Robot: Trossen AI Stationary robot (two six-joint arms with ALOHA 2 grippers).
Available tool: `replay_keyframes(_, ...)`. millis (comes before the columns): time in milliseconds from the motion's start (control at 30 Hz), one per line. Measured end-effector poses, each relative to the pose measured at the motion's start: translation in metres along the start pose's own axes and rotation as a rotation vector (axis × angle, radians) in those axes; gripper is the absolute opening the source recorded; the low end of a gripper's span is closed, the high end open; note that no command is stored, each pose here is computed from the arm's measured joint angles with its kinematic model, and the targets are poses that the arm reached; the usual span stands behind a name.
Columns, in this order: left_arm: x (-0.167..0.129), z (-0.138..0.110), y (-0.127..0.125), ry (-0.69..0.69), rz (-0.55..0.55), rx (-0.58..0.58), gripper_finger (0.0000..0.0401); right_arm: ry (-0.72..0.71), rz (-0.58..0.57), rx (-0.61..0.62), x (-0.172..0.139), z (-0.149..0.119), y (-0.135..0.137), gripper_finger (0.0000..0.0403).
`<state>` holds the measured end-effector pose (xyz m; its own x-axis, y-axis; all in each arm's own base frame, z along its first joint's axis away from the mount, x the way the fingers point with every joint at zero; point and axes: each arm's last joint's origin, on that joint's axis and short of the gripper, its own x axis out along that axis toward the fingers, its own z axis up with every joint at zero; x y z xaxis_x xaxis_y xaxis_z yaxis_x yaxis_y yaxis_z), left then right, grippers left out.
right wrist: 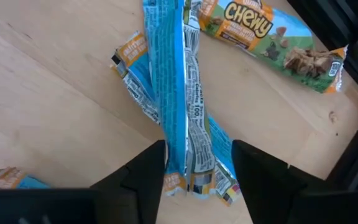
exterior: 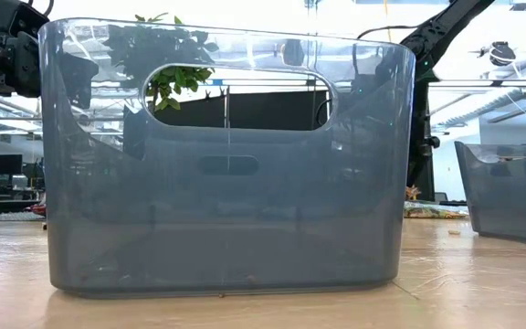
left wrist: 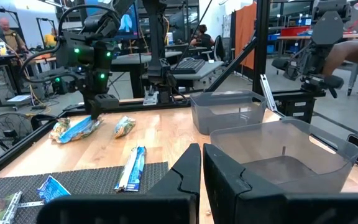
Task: Pick and place Granola Bars by type
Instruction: Put the yellow granola bar into the right black bin
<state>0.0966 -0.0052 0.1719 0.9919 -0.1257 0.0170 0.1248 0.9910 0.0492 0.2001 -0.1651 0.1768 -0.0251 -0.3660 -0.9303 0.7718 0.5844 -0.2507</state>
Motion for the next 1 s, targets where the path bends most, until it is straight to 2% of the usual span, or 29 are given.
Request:
replay_keyframes(333, 0.000, 0.000, 0.000, 0.000, 0.000, 0.000, 0.0026, 0.011, 0.051, 0.004, 0.000, 0.000, 0.001, 0.0134)
replay_keyframes(1000, 0.000, 0.000, 0.000, 0.000, 0.000, 0.000, 0.0026, 0.035, 0.037, 0.012, 0.024, -0.022, 0.000, 0.0132)
